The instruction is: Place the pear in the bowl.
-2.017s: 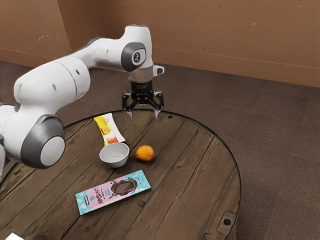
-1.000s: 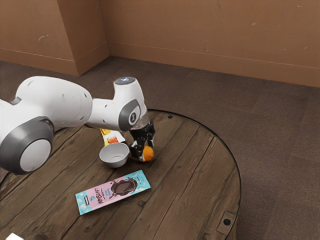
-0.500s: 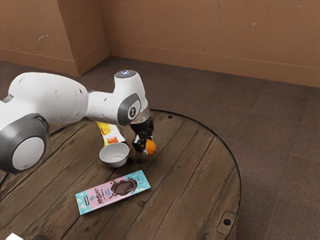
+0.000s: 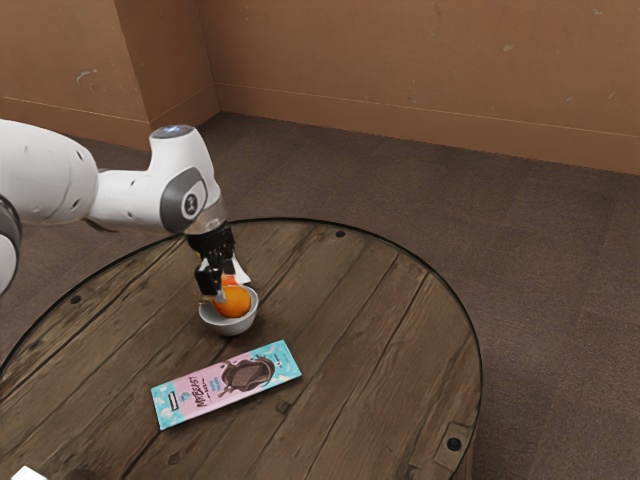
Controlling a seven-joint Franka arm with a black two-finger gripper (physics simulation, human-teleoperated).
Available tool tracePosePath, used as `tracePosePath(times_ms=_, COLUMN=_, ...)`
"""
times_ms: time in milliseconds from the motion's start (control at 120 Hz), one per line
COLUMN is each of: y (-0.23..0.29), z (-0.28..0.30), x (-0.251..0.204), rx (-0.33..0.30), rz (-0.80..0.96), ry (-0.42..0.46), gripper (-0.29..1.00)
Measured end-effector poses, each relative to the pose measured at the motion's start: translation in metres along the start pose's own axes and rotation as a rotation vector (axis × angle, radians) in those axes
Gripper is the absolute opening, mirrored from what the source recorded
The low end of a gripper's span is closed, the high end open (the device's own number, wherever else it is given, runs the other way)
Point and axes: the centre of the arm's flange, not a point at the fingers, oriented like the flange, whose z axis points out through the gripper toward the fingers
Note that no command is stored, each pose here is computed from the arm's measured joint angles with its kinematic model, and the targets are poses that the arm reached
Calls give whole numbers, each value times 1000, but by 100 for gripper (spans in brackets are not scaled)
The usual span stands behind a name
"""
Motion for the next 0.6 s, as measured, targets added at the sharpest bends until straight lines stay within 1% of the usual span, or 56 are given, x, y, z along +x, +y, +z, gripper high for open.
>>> tracePosePath(times_ms=58, y=-1, z=-13, x=-9, rx=-19, rz=26, ry=-1, gripper=58)
tracePosePath(times_ms=125, y=-9, z=-60, x=-27, rx=-65, rz=104, ry=-21, gripper=60)
tracePosePath(times_ms=183, y=-14, z=-106, x=-18, rx=-85, rz=173, ry=-46, gripper=62)
tracePosePath(times_ms=267, y=-12, z=-157, x=-8, rx=-96, rz=324, ry=-49, gripper=64)
tracePosePath(times_ms=300, y=-10, z=-185, x=-9, rx=-114, rz=405, ry=-48, gripper=65)
tracePosePath(times_ms=383, y=-2, z=-284, x=-14, rx=-196, rz=609, ry=-38, gripper=66)
tracePosePath(times_ms=417, y=-4, z=-315, x=-14, rx=-211, rz=682, ry=-30, gripper=66)
tracePosePath(times_ms=450, y=-7, z=-336, x=-12, rx=-211, rz=754, ry=-22, gripper=66)
tracePosePath(times_ms=483, y=-10, z=-347, x=-11, rx=-198, rz=823, ry=-15, gripper=67)
tracePosePath(times_ms=600, y=-21, z=-355, x=-10, rx=-127, rz=1037, ry=-20, gripper=67)
